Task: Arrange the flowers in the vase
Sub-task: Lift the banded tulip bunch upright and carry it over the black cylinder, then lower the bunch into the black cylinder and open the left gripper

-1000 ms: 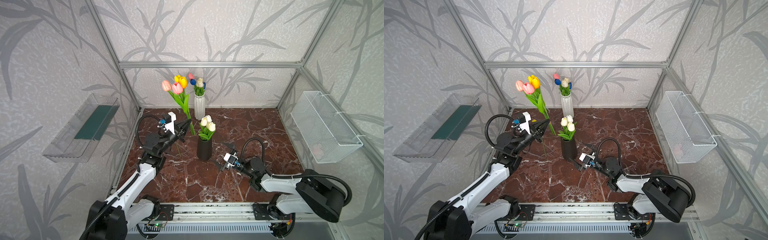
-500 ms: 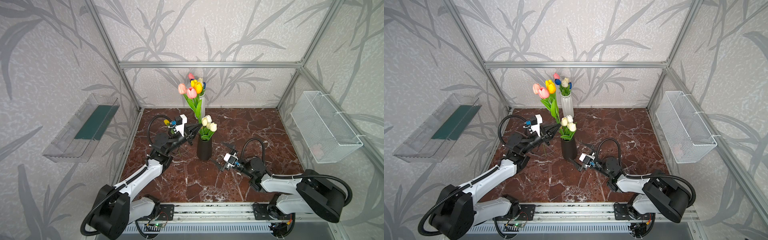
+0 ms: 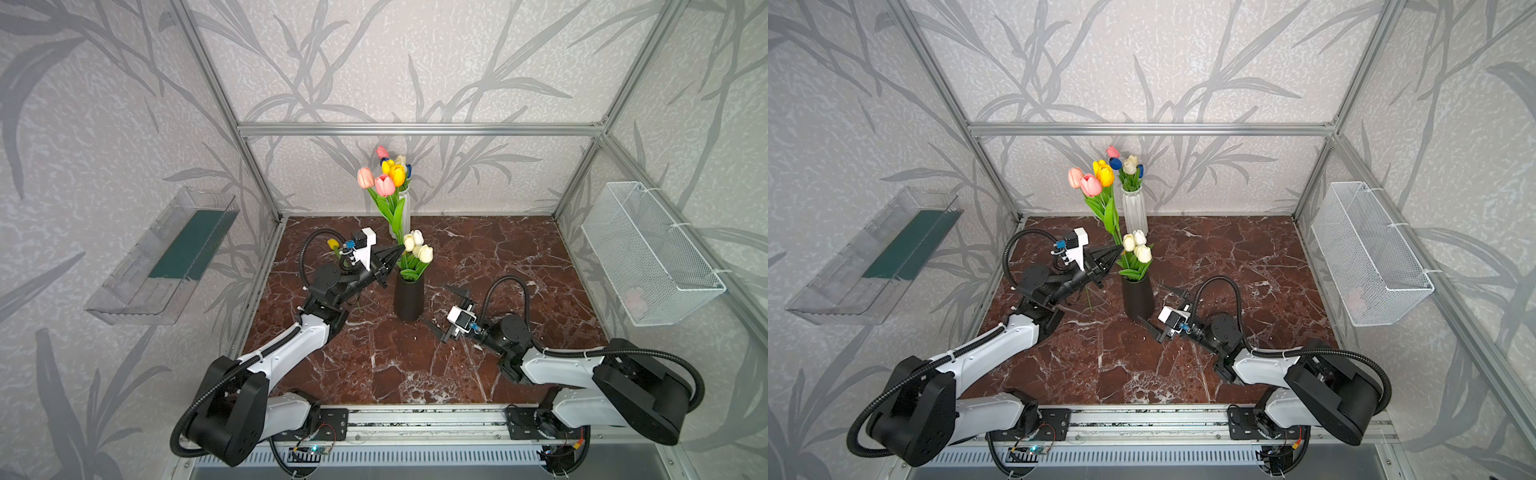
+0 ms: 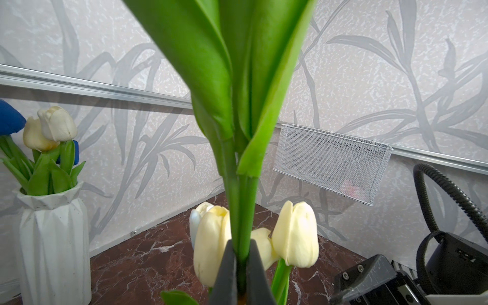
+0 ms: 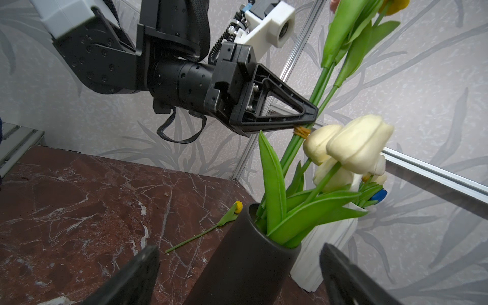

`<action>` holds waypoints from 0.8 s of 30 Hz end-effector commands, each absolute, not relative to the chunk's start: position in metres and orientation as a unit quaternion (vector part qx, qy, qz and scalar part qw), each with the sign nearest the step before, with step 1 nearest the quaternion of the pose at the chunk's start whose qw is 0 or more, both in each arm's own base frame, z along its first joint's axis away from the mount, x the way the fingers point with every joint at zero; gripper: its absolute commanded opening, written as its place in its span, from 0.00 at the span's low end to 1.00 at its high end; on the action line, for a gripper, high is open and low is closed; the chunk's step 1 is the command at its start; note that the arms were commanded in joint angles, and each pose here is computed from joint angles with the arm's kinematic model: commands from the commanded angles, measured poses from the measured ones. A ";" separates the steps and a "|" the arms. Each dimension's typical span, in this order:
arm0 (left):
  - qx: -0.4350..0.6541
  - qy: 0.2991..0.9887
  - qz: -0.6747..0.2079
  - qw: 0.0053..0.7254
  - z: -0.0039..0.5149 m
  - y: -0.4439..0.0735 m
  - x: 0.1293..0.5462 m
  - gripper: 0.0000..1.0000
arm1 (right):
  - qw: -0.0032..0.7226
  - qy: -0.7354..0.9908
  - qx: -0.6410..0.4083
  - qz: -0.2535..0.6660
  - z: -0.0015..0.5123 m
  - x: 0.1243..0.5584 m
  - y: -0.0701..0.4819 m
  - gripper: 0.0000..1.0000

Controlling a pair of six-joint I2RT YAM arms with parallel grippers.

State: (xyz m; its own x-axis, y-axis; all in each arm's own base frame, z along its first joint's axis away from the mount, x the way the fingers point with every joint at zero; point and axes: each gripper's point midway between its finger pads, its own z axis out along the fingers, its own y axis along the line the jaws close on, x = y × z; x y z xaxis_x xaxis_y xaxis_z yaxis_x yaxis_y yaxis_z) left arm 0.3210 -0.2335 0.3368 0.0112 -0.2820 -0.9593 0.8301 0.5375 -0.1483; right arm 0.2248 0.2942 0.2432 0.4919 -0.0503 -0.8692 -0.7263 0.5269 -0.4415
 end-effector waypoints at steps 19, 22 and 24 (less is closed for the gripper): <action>0.274 0.576 -0.391 0.663 0.299 -0.246 0.306 0.04 | 0.760 0.436 -0.425 0.227 0.251 0.220 0.293 0.95; 0.279 0.587 -0.384 0.656 0.294 -0.245 0.305 0.24 | 0.760 0.436 -0.425 0.227 0.251 0.221 0.293 0.95; 0.278 0.595 -0.374 0.655 0.293 -0.243 0.305 0.33 | 0.760 0.436 -0.425 0.227 0.251 0.221 0.293 0.95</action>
